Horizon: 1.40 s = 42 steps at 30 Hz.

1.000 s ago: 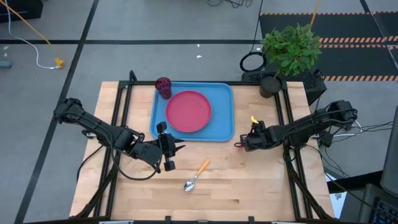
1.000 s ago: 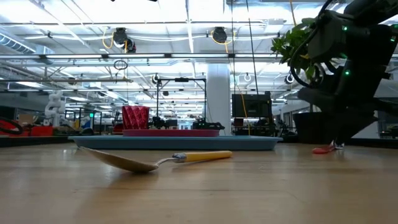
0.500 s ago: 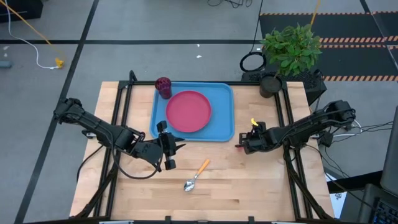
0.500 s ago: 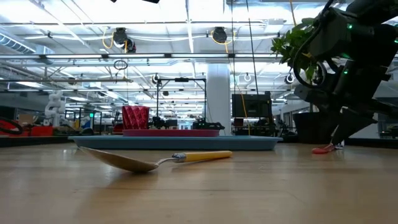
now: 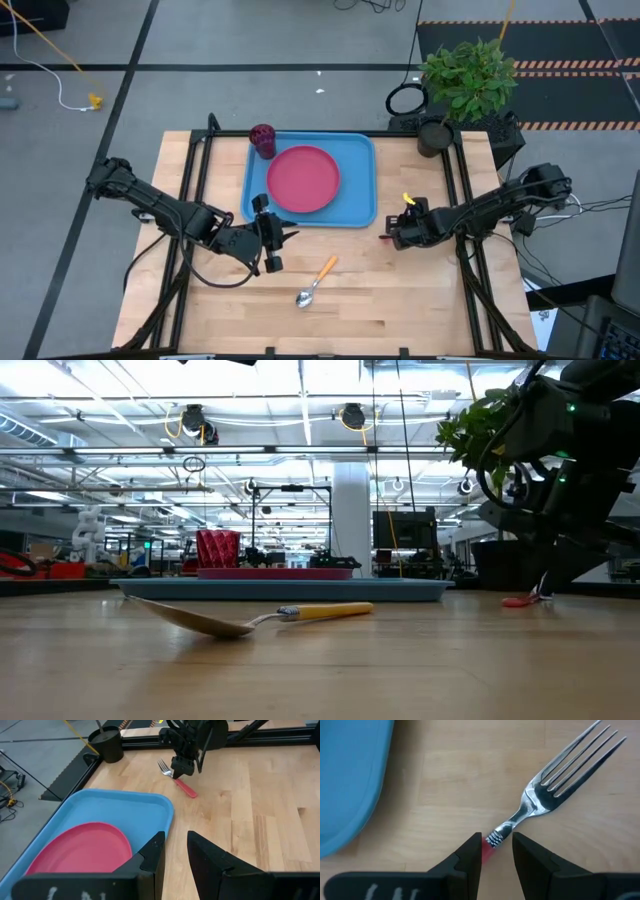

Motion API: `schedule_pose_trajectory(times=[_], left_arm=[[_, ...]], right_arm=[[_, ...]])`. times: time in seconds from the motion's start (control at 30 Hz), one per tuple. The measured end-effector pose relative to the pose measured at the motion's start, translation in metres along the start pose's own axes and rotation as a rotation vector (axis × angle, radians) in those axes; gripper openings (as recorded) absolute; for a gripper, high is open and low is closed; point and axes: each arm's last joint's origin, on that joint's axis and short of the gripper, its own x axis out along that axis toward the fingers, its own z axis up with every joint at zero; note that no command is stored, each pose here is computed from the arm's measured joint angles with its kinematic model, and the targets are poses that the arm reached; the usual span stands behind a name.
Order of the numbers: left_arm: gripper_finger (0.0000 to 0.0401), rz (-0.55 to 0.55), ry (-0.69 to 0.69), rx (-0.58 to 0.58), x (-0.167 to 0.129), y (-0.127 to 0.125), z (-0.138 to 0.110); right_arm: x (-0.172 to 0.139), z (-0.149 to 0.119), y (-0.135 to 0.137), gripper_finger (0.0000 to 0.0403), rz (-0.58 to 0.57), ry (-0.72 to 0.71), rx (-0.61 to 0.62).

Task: Pick and place plate/cup/fork/spoon on tray
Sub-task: Put the pink fork on the blue tray to the right of the pink plate

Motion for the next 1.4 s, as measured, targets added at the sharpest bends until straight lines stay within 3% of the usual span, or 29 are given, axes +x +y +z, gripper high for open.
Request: schedule_pose_trajectory(times=[0.2,0.47,0.73,1.03,1.23,1.4], left_arm=[[0.0085,0.0,-0.001,-0.005,0.0,0.0,0.0],[0.0085,0.0,0.0,-0.005,0.0,0.0,0.0],[0.0085,-0.001,0.0,-0.005,0.0,0.0,0.0],[0.0086,-0.002,-0.007,-0.004,0.0,0.0,0.001],[0.0086,-0.006,-0.025,0.01,0.0,-0.001,0.003],[0.0085,-0.009,-0.039,0.019,0.0,-0.001,0.004]], right_arm=[[0.006,-0.001,-0.007,0.0102,-0.001,-0.017,-0.014],[0.009,0.0,-0.002,0.0102,0.055,-0.023,-0.195],[0.001,0.006,-0.002,0.0102,0.115,0.082,-0.309],[-0.013,0.013,-0.006,0.0102,0.188,0.129,-0.211],[-0.01,0.011,-0.007,0.0102,0.148,0.134,-0.092],[-0.005,0.005,-0.006,0.0102,0.108,0.152,-0.072]])
